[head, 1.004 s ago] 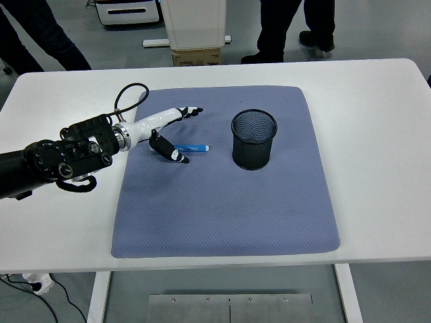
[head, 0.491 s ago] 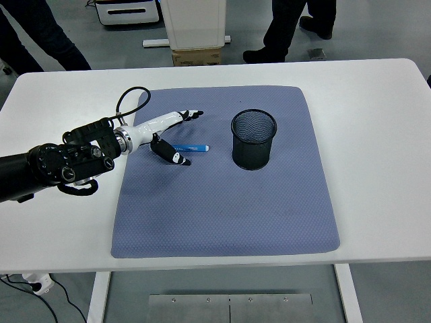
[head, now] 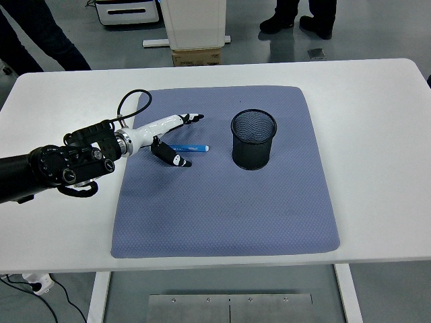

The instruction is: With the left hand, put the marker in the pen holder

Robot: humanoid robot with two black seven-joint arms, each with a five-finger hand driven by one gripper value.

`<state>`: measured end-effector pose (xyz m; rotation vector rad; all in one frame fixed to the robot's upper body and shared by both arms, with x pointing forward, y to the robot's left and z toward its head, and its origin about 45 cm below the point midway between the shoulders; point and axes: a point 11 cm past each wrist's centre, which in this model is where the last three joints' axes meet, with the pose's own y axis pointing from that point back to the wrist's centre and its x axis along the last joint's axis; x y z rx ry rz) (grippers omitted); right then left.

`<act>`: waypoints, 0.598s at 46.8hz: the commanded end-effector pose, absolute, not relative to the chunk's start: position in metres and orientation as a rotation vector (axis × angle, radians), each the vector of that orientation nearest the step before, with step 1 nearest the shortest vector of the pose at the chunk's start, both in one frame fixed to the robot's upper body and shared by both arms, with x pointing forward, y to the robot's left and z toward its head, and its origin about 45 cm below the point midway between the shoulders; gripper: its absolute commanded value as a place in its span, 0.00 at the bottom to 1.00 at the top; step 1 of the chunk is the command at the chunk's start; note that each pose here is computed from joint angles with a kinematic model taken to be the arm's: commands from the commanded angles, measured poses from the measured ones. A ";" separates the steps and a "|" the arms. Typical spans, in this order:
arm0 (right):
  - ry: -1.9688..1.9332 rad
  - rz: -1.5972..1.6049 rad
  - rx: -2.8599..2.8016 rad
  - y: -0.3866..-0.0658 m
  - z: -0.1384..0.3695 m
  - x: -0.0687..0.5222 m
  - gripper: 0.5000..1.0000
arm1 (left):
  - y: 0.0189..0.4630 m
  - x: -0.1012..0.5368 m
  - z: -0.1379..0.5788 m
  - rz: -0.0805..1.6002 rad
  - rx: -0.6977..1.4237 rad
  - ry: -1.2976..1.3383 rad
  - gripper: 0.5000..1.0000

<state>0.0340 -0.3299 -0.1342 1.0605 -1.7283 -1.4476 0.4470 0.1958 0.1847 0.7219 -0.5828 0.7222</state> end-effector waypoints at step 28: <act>-1.728 -1.448 1.060 -0.330 -0.134 0.034 1.00 | 0.195 0.448 0.187 0.723 0.720 -0.586 0.41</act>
